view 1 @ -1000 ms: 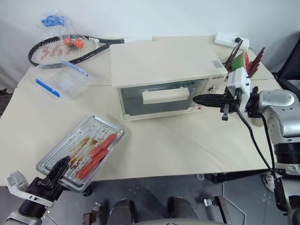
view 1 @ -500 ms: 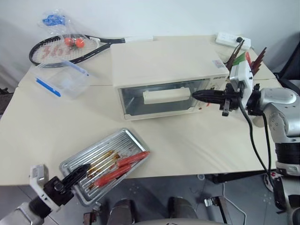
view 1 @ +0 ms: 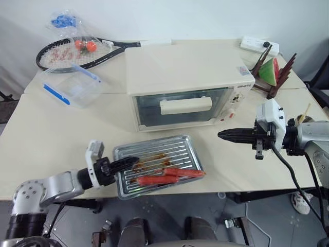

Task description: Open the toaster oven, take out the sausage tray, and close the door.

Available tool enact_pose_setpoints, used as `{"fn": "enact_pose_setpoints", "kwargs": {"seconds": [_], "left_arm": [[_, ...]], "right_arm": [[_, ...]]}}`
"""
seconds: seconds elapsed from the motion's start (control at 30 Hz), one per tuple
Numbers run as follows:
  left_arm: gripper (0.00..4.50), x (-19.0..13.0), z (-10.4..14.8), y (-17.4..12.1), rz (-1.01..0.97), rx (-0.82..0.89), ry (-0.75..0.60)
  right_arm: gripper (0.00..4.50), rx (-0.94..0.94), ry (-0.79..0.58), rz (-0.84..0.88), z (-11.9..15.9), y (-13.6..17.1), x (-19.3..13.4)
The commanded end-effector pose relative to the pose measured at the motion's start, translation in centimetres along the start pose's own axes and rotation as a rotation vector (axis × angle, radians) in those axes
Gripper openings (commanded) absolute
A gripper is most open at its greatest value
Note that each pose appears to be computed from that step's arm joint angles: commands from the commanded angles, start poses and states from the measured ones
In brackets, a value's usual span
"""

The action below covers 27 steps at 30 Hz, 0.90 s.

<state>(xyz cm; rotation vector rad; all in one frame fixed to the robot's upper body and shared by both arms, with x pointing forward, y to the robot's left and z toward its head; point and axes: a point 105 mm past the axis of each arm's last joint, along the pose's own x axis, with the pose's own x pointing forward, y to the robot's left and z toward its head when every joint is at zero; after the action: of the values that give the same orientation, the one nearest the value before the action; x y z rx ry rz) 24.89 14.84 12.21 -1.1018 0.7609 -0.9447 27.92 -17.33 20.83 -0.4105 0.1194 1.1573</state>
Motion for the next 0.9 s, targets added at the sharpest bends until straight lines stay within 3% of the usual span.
{"fn": "enact_pose_setpoints", "kwargs": {"seconds": [0.03, 0.43, 0.73, 0.83, 0.9], "left_arm": [[0.0, 1.6, 0.2, -0.4, -0.026, -0.017, 0.061], [0.0, 7.6, 1.2, 1.4, 0.029, -0.002, 0.166], [0.0, 8.7, 0.4, 3.2, 0.124, 0.013, 0.261], [0.63, 9.0, 0.2, 4.0, 0.181, 0.022, 0.286], [1.32, 9.2, 0.5, 4.7, 0.213, 0.014, 0.263]], "right_arm": [[0.06, -0.041, -0.032, -0.08, 1.6, -0.2, -1.2], [0.06, -0.016, -0.028, -0.177, 1.7, 0.9, -2.3], [0.06, -0.013, -0.023, -0.208, 1.6, 0.8, -2.6], [0.0, -0.013, -0.025, -0.213, 1.6, 0.7, -2.5], [0.0, -0.013, -0.028, -0.215, 1.5, 0.6, -2.5]]}}
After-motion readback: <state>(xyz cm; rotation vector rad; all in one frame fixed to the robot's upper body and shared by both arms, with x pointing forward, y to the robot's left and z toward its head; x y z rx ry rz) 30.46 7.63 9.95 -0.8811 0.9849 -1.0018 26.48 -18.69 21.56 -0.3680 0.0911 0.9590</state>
